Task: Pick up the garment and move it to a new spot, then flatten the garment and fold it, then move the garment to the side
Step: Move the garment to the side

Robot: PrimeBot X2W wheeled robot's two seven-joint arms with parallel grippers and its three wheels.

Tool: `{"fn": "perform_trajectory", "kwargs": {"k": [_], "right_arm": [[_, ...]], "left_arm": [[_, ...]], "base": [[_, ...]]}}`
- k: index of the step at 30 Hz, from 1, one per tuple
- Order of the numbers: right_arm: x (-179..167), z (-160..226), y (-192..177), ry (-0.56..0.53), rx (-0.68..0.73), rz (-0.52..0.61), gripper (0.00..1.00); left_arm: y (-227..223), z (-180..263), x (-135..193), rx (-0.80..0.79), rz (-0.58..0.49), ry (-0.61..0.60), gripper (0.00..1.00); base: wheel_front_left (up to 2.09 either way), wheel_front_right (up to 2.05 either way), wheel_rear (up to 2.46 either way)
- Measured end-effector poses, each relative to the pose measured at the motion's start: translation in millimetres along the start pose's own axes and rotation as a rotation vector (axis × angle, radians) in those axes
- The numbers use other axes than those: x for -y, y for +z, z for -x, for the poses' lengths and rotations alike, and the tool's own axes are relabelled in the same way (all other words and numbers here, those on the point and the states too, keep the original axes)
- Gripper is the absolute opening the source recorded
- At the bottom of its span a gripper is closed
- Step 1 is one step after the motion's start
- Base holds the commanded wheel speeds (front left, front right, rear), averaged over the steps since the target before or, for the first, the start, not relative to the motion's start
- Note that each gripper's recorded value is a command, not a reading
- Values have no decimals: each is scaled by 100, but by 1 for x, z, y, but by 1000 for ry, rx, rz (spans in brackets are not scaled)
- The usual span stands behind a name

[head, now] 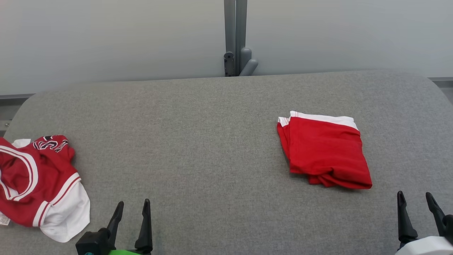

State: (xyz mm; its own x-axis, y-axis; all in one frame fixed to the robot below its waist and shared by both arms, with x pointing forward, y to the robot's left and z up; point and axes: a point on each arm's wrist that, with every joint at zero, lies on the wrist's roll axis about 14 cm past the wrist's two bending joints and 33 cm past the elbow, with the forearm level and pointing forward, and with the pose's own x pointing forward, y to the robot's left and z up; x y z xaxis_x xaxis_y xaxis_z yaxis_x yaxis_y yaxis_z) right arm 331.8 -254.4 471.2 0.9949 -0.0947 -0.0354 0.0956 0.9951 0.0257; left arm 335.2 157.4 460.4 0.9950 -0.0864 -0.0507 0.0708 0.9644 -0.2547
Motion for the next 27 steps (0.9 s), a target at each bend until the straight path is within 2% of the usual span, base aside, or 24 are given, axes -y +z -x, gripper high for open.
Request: {"fn": "perform_trajectory", "kwargs": {"k": [4,7,10,16,21,27], "right_arm": [[-2,-1,-7,-9,-19,-40,100],[-4,-14,-8,-18,-19,-121,100],[-13,-40,-7,2,-103,-242,100],[-17,-94,2,49,-301,-371,100],[-25,-111,-32,52,-507,-388,100],[-47,-118,-67,54,-633,-466,100]], "left_arm": [[-2,0,-1,-5,0,4,100],[-1,-1,-1,-4,0,4,100],[-5,-3,2,-16,3,-5,100],[-17,-16,8,-59,-10,-28,100],[-25,-31,12,-84,-18,-48,100],[-30,-38,9,-101,-18,-45,100]], "base": [[0,0,0],[0,0,0],[0,0,0],[0,0,0],[0,0,0],[0,0,0]]}}
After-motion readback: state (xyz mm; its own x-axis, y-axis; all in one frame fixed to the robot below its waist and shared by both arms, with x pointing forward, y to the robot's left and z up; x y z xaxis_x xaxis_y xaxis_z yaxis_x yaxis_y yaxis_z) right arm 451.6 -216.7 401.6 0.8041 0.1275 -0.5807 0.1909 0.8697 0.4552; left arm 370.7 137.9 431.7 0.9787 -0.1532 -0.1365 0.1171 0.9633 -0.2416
